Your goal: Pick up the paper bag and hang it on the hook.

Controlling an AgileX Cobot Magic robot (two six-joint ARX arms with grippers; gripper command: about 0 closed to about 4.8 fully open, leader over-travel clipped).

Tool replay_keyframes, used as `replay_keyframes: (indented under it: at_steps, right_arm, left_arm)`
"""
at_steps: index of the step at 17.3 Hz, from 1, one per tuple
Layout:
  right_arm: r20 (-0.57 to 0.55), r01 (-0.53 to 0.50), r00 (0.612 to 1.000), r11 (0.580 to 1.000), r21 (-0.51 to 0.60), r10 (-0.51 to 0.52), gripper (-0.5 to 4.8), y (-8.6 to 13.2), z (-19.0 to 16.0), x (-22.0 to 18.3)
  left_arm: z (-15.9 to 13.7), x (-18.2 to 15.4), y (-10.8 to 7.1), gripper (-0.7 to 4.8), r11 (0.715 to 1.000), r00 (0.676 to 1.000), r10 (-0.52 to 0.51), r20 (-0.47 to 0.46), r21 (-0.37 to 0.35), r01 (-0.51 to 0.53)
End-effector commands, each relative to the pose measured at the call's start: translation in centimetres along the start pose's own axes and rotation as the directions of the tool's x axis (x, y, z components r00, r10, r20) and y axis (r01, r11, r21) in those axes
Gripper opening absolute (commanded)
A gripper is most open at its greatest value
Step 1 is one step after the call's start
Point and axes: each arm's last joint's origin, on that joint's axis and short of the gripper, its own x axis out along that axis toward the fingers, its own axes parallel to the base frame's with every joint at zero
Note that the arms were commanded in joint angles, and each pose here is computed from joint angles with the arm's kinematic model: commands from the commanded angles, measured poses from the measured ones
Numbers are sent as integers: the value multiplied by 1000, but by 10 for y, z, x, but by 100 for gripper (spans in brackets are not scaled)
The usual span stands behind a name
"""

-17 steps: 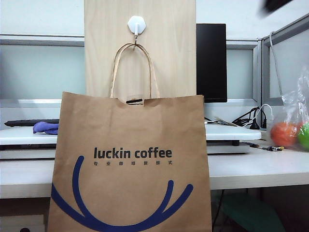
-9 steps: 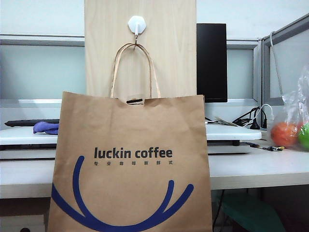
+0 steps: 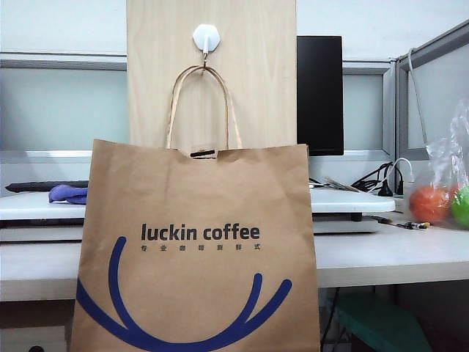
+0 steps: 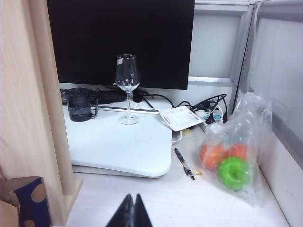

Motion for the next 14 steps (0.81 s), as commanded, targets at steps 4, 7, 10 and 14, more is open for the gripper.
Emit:
replay_keyframes:
  at_steps: [4,7,10,14]
  right_arm:
    - [3,-6,1000,1000,-1,6,11,0,1,0]
    - [3,-6,1000,1000,-1,6,11,0,1,0]
    - [10,185,983,983,-1,-185,11,3,0,0]
    - [125,301,945,953,29,-303,12,15,-28,33]
  left_arm:
    - [1,0,0,-6,1000,1000,-6,11,6,6]
    - [1,0,0,-6,1000,1000,-6,11,6,6]
    - [1,0,0,-6,1000,1000,-6,11,6,6]
    - [1,0,0,-6,1000,1000,-6,11,6,6]
